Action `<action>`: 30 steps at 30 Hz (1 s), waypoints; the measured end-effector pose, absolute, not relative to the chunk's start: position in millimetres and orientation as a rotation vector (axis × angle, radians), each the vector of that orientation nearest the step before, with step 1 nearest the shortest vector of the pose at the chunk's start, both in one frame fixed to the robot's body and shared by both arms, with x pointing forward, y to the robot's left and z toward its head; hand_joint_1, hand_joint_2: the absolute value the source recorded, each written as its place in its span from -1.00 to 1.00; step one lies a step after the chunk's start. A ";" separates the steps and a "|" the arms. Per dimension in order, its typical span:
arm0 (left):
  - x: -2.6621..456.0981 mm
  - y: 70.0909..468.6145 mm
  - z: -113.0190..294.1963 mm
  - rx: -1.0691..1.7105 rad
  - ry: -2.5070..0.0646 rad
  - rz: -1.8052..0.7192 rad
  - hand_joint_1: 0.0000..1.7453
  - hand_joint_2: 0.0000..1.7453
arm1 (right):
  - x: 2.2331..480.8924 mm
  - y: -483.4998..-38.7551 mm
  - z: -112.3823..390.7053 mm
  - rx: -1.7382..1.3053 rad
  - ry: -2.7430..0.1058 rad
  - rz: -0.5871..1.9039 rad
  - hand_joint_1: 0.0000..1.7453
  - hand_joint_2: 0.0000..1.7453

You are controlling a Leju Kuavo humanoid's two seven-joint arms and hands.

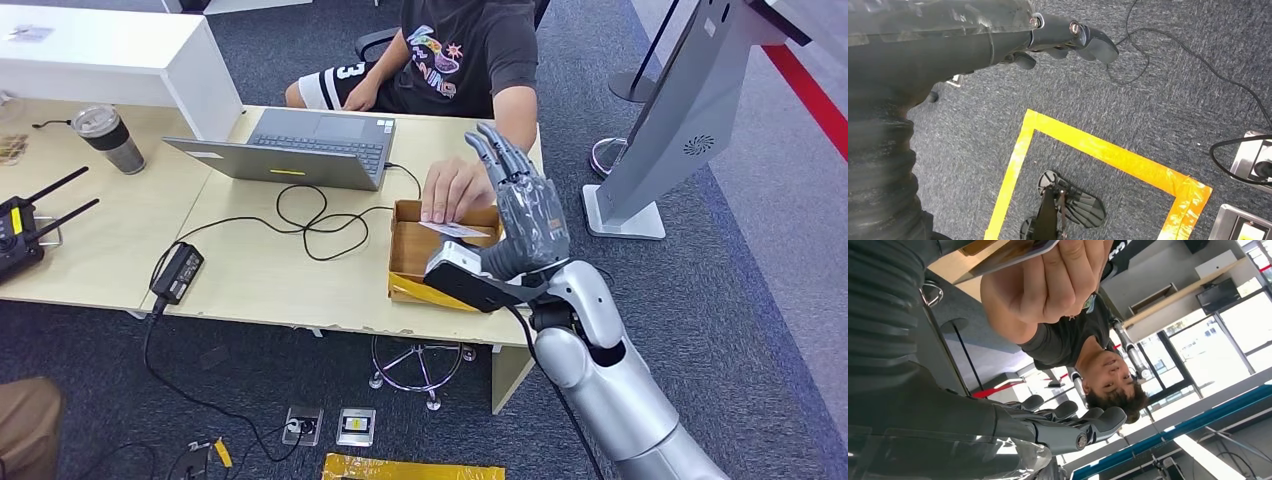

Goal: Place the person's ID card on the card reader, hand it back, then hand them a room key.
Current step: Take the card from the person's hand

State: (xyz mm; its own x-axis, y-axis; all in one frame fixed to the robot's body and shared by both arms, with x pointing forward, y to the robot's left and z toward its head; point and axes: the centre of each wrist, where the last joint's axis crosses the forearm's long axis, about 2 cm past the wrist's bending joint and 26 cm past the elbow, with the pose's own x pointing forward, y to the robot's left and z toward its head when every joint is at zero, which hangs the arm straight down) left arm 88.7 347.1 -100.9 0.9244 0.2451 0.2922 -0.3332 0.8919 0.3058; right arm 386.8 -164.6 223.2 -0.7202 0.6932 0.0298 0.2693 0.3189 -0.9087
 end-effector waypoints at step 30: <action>87.7 355.0 -100.3 0.379 -0.276 0.284 -1.00 1.00 | 395.6 -165.0 222.3 -0.857 -2.156 1.424 1.00 1.00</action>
